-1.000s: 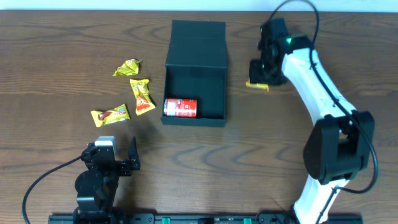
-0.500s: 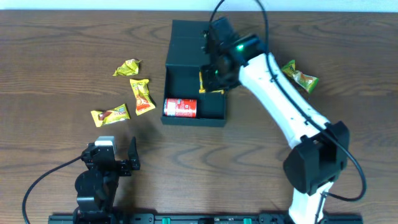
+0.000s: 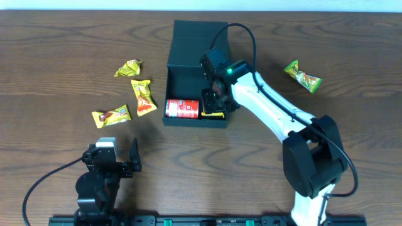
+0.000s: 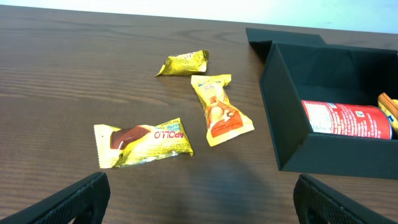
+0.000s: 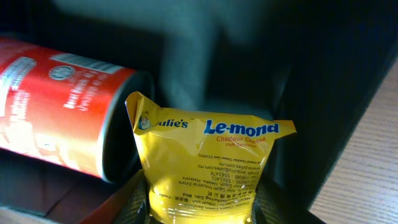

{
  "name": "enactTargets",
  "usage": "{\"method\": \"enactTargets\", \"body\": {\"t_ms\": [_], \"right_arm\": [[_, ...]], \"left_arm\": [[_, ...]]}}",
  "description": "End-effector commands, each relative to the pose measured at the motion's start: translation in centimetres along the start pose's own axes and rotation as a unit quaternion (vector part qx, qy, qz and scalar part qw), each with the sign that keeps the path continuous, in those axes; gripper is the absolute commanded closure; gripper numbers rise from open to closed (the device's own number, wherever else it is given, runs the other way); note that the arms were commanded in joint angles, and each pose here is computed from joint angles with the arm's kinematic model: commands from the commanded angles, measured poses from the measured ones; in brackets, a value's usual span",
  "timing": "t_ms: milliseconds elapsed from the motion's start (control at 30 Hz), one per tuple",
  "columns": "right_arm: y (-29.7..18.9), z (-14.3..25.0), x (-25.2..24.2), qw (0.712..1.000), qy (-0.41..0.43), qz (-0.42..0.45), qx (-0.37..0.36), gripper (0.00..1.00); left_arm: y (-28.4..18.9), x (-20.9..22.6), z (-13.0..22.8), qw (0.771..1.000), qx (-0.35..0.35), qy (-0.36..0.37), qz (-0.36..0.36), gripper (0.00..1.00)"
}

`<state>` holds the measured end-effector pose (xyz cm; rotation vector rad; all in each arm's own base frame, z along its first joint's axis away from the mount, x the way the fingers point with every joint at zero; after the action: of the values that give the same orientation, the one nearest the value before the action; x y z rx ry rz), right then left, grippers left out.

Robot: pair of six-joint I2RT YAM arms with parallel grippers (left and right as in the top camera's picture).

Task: Pack container
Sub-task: 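Place the Le-mond pack in the box beside the can, release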

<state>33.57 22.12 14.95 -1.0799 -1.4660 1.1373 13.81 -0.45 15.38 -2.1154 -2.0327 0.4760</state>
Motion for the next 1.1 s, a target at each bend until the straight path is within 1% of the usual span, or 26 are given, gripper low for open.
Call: {"method": "enactTargets", "body": {"t_ms": [0,67,100,200,233,367,500,633,733,833,967,1067], "right_arm": [[0.5,0.4,0.3,1.000,0.012,-0.001,0.002,0.59],[0.7,0.5,0.4,1.000,0.010,-0.002,0.001,0.55],[0.7,0.5,0.5,1.000,0.009,-0.003,0.001,0.48],[0.7,0.5,0.7,1.000,0.006,-0.004,-0.002,0.36],[0.7,0.5,0.8,1.000,0.006,-0.005,-0.003,0.34],[0.7,0.3,0.8,1.000,0.005,-0.007,-0.007,0.34],[-0.1,-0.1,1.1,1.000,0.004,-0.012,-0.018,0.37],[-2.8,-1.5,1.8,0.998,0.001,-0.025,-0.058,0.38],[-6.3,-2.8,2.2,0.994,-0.007,-0.021,-0.111,0.38],[-10.3,-4.2,2.1,0.984,-0.022,0.019,-0.178,0.35],[-13.8,-5.8,0.4,0.956,-0.048,0.139,-0.254,0.27],[-14.2,-6.7,-2.2,0.935,-0.082,0.233,-0.256,0.25]], "left_arm": [[0.3,0.0,0.8,1.000,0.011,0.007,0.004,0.04],[0.3,0.0,0.8,1.000,0.011,0.007,0.004,0.05],[0.3,0.0,0.8,1.000,0.011,0.007,0.004,0.04],[0.3,0.0,0.8,1.000,0.011,0.007,0.004,0.05],[0.3,0.0,0.8,1.000,0.011,0.007,0.004,0.05],[0.3,0.0,0.8,1.000,0.011,0.007,0.004,0.05],[0.3,0.0,0.8,1.000,0.011,0.007,0.004,0.05],[0.3,0.0,0.8,1.000,0.011,0.007,0.004,0.05],[0.3,0.0,0.8,1.000,0.011,0.007,0.004,0.05],[0.3,0.0,0.8,1.000,0.011,0.007,0.004,0.05],[0.3,0.0,0.8,1.000,0.011,0.007,0.004,0.05],[0.3,0.0,0.8,1.000,0.011,0.007,0.004,0.05]]}}
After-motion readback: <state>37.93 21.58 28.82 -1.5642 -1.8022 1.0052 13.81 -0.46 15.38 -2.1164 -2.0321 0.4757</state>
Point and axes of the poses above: each gripper's point midway between its finger pads, its own y axis out along the fingers, its own x axis along the line the jaws close on, z = x × y, the point moved 9 cm from there along -y, back along the fingers, and after that the axes turned 2 degrees about -y, right-handed, at the moved point
